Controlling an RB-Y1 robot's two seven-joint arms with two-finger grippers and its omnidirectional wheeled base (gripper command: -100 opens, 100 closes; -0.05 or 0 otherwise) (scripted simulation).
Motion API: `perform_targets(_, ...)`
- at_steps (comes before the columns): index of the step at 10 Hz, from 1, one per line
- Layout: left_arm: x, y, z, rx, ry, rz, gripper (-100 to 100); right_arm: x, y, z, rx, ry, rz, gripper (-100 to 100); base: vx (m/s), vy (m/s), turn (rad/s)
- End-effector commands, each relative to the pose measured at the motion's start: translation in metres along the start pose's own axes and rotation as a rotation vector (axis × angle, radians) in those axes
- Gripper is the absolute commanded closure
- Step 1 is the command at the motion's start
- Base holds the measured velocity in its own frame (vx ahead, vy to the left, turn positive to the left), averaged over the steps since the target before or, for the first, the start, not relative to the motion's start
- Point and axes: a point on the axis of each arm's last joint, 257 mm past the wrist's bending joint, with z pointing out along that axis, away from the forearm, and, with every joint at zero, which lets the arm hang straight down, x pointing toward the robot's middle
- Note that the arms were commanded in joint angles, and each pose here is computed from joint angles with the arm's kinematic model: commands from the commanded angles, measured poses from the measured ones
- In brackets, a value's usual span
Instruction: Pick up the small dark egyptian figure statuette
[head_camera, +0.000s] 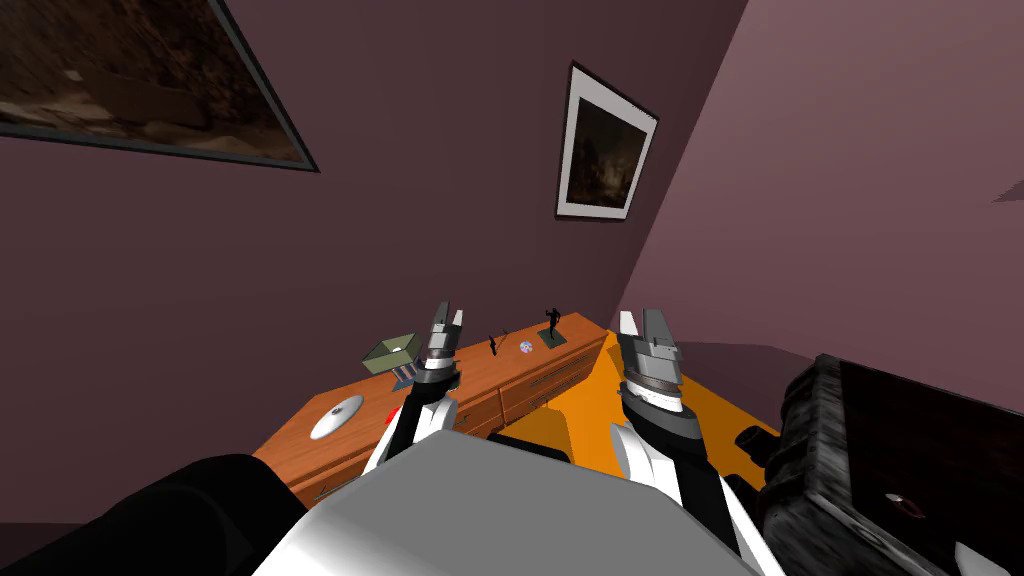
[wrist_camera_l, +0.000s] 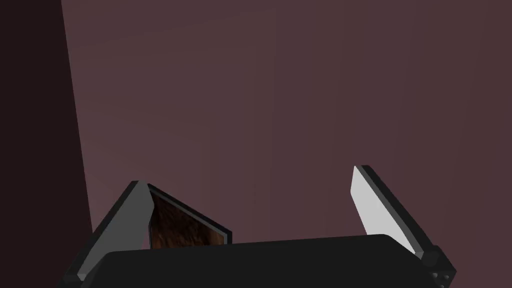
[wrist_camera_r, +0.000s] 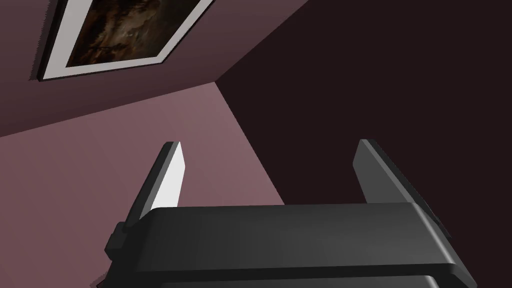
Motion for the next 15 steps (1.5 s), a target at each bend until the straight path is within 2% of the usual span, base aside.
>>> perform_targets(1,0.011,0.015,-0.002,-0.026,0.044,0.021,-100,0.000,0.000,0.000,0.000,0.000,0.000,0,-0.023,-0.010,-0.106)
perform_targets(6,0.039,0.069,-0.014,-0.131,0.162,0.086,-100,0.000,0.000,0.000,0.000,0.000,0.000,0,-0.050,-0.001,-0.096)
perform_targets(7,0.039,0.070,-0.014,-0.132,0.162,0.086,-100,0.000,0.000,0.000,0.000,0.000,0.000,0,-0.043,0.005,-0.038)
perform_targets(12,0.069,0.150,-0.044,-0.285,0.328,0.195,-100,0.000,0.000,0.000,0.000,0.000,0.000,0,-0.061,0.008,-0.132)
perform_targets(13,0.069,0.158,-0.049,-0.303,0.332,0.196,-100,0.000,0.000,0.000,0.000,0.000,0.000,0,-0.043,0.011,-0.035)
perform_targets(14,0.073,0.171,-0.054,-0.326,0.366,0.222,-100,0.000,0.000,0.000,0.000,0.000,0.000,0,-0.046,0.010,-0.080)
perform_targets(15,0.076,0.193,-0.065,-0.369,0.405,0.251,-100,0.000,0.000,0.000,0.000,0.000,0.000,0,-0.061,0.010,-0.202)
